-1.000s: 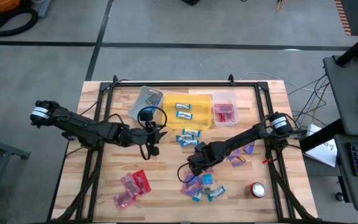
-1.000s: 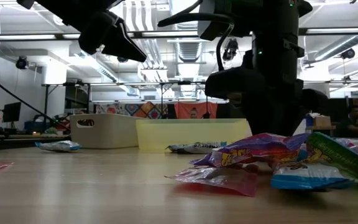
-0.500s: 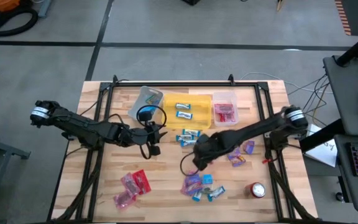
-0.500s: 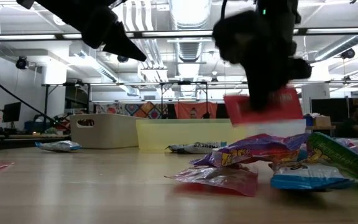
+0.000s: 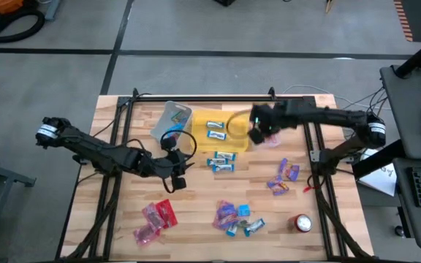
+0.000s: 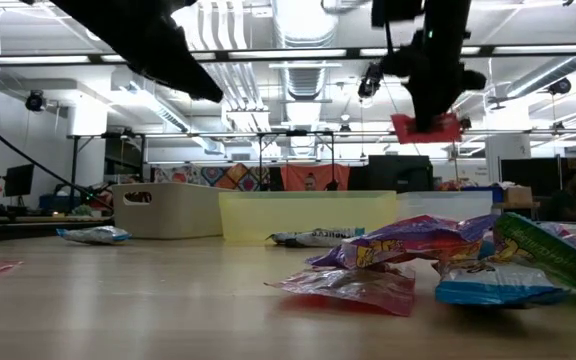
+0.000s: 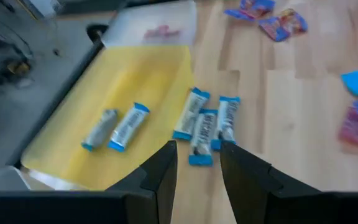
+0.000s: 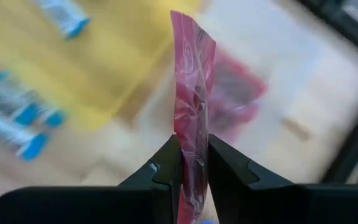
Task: Sort candy
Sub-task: Put the red candy into the transparent bin
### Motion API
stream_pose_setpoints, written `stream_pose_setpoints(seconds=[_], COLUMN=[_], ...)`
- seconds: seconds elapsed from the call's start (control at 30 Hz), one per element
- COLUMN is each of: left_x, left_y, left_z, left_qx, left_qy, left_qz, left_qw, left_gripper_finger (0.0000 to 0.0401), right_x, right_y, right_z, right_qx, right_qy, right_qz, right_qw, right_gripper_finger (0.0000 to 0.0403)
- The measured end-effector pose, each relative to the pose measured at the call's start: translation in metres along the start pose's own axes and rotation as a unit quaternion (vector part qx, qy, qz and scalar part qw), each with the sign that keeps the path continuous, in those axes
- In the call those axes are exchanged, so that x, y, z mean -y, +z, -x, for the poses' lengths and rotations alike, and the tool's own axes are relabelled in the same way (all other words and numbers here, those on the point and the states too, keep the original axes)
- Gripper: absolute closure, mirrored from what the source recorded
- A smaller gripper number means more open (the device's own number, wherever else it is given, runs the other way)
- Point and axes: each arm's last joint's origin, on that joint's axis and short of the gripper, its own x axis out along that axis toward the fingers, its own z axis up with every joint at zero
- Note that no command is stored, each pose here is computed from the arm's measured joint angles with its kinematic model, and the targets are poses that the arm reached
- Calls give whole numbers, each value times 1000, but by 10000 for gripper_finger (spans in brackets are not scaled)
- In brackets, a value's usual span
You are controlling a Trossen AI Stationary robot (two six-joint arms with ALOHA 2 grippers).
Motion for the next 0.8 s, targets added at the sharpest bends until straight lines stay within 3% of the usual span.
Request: stream_pose_setpoints(seconds=[0.17, 0.4, 0.6, 0.8], left_x=[2, 3, -1, -5], left_y=[0, -22, -42, -49], left_z=[11, 19, 21, 22], left_qx=[-85, -224, -290, -313], left_qy=[-45, -152, -133, -116], left_qz=[27, 16, -13, -41], left_qw=[995, 963, 948, 942], left_gripper_finger=[294, 294, 294, 294], right_x=[41, 63, 59, 56], right_y=[28, 45, 48, 48], right_z=[-25, -65, -89, -109], right_qx=[-10, -33, -65, -95], right_qy=[-30, -50, -61, -75], right_qz=[-18, -6, 4, 17], right_qw=[999, 998, 996, 993], right_gripper_finger=[342, 342, 336, 276])
